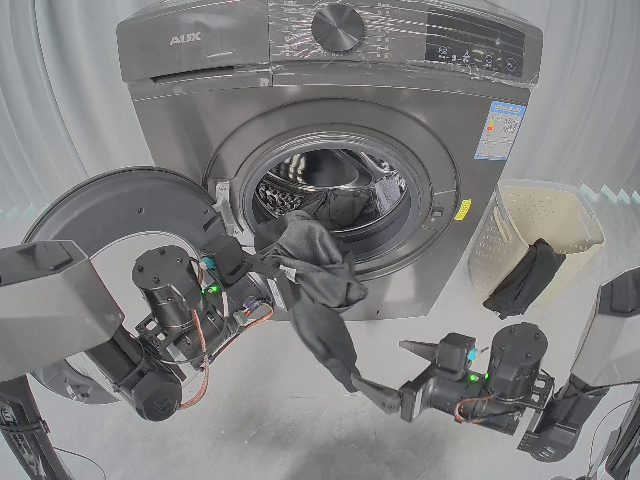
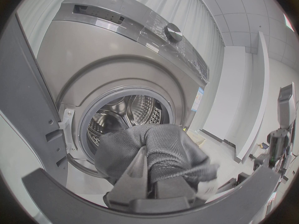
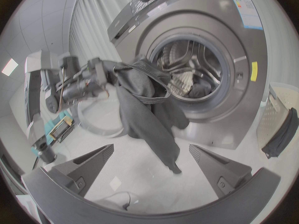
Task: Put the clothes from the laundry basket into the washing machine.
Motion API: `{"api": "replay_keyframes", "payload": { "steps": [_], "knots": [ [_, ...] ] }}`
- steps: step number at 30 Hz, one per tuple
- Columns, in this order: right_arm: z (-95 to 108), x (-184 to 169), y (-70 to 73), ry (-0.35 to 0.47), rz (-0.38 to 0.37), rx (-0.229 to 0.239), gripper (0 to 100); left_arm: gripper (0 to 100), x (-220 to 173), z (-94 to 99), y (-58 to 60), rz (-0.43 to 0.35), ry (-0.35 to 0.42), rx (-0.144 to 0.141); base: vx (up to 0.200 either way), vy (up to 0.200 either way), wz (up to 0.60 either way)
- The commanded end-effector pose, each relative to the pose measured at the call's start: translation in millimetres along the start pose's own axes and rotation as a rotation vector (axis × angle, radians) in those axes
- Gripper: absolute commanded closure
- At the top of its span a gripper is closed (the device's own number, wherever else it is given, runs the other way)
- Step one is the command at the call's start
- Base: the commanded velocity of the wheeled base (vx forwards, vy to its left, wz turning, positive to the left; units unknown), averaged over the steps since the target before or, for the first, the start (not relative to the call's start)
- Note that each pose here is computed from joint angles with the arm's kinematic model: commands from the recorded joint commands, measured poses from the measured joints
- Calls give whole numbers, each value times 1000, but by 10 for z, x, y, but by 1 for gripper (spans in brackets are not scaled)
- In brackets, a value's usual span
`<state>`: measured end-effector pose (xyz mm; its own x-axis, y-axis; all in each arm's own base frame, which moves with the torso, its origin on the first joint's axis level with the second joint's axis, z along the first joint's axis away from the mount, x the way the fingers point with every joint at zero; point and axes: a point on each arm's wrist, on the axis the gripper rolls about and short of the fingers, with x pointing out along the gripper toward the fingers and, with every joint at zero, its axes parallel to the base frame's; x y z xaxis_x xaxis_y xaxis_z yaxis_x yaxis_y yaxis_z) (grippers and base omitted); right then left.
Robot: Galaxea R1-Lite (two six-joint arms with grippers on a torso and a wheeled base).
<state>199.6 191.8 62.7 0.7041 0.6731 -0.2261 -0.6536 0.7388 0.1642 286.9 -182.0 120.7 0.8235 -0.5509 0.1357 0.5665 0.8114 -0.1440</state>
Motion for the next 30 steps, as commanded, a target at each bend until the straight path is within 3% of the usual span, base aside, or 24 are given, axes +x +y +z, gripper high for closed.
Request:
{"api": "replay_keyframes", "payload": {
  "steps": [1, 4, 7, 10, 12, 21, 28, 30],
  "knots": [
    [-275, -293, 71, 143, 64, -4, 0, 100, -220, 189, -142, -47, -18, -16, 0, 0, 0],
    [-264, -286, 78, 136, 68, 0, 0, 100, -304, 170, -201, -65, 5, -17, 0, 0, 0],
    [-97, -131, 27, 40, 41, 31, 0, 100, -414, 115, -208, -62, 45, -11, 0, 0, 0],
    [23, -42, -110, -32, -45, 64, 0, 100, -434, 139, -189, -42, 38, -5, 0, 0, 0],
    [106, 10, -215, -83, -124, 88, 0, 100, -489, 171, -178, -17, 33, -17, 0, 0, 0],
    [195, 30, -368, -130, -197, 102, 0, 100, -495, 155, -108, 11, 41, 3, 0, 0, 0],
    [178, 42, -374, -126, -205, 105, 0, 100, -471, 57, -111, 11, 74, 9, 200, 0, 0],
    [178, 42, -374, -126, -205, 105, 0, 100, -476, 35, -112, 12, 83, 26, 0, 0, 0]
  ]
}}
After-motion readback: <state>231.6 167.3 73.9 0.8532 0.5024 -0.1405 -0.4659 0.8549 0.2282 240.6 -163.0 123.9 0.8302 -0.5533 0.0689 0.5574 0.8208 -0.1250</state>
